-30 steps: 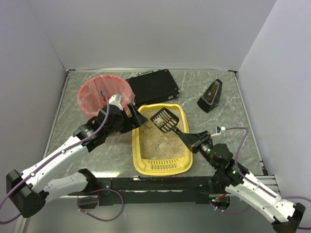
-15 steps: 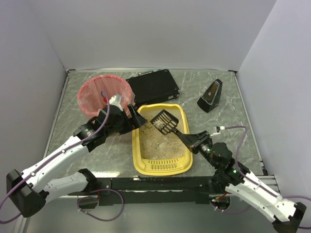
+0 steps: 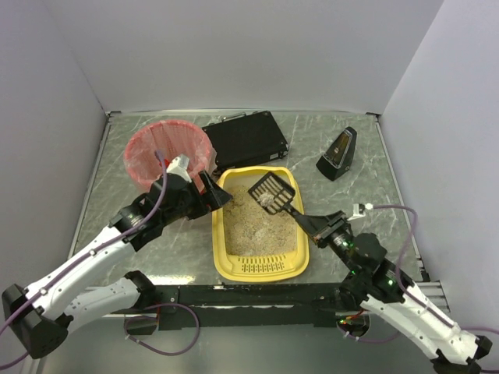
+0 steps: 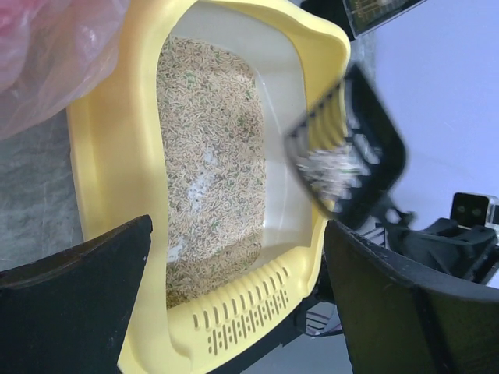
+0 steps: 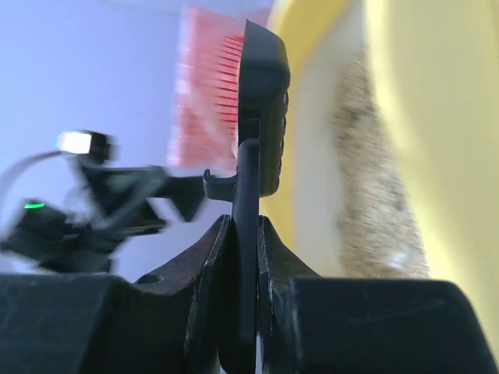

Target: Clean the litter box

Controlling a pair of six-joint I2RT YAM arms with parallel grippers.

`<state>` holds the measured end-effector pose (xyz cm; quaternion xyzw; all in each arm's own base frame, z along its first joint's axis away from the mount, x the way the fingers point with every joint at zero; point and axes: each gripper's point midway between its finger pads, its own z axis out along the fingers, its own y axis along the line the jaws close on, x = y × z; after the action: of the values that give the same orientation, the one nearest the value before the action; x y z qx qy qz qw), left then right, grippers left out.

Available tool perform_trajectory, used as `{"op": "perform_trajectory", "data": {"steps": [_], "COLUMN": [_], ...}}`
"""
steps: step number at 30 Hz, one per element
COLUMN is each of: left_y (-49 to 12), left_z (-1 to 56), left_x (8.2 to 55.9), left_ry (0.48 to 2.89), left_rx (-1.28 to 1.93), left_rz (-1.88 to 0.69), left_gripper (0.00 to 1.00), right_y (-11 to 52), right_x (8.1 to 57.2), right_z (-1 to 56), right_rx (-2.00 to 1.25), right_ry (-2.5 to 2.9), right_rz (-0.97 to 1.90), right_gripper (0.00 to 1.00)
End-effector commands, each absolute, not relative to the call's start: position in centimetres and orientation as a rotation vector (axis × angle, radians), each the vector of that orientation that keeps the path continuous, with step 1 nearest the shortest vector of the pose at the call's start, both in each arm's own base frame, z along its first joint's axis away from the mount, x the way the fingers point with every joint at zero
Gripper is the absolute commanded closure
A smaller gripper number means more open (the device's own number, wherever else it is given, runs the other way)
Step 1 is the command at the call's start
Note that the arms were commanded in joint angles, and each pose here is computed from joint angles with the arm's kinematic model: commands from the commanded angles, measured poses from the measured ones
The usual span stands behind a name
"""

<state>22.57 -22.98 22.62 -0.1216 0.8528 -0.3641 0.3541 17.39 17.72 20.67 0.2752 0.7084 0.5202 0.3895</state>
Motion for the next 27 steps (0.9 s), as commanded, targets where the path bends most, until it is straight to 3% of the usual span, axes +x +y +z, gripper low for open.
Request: {"op": "perform_trajectory", "data": {"steps": [1,5,15,26,27], "left_y": [-22.0,-20.3,-17.3,-16.8,-17.0], "left_z": [23.0,22.5,23.6,21.4,21.3], "left_x": [21.7,21.1,20.3,19.8,19.7], "left_ry": [2.174,2.204,2.165,2.196,2.201], "left_rx": [-0.341,-0.377,-0.449,-0.489,-0.478], "left_rz": [-0.958,-0.868,-0.784,-0.758,-0.768], "left_gripper": [0.03,0.03,0.03,0.03,0.03], "right_y": [16.2,17.2,19.6,29.1,30.9], "right_x": [16.8,17.1,19.3,23.9,25.4], "right_z": [24.5,25.0,34.7,43.4,42.0], "right_rx": [0.708,0.689,0.578,0.254,0.221], "right_ry": [1.649,1.718,1.715,1.729,1.781], "right_rz": [1.413,1.383,1.333,1.397,1.355], "right_gripper": [1.00,1.00,1.00,1.00,1.00]}}
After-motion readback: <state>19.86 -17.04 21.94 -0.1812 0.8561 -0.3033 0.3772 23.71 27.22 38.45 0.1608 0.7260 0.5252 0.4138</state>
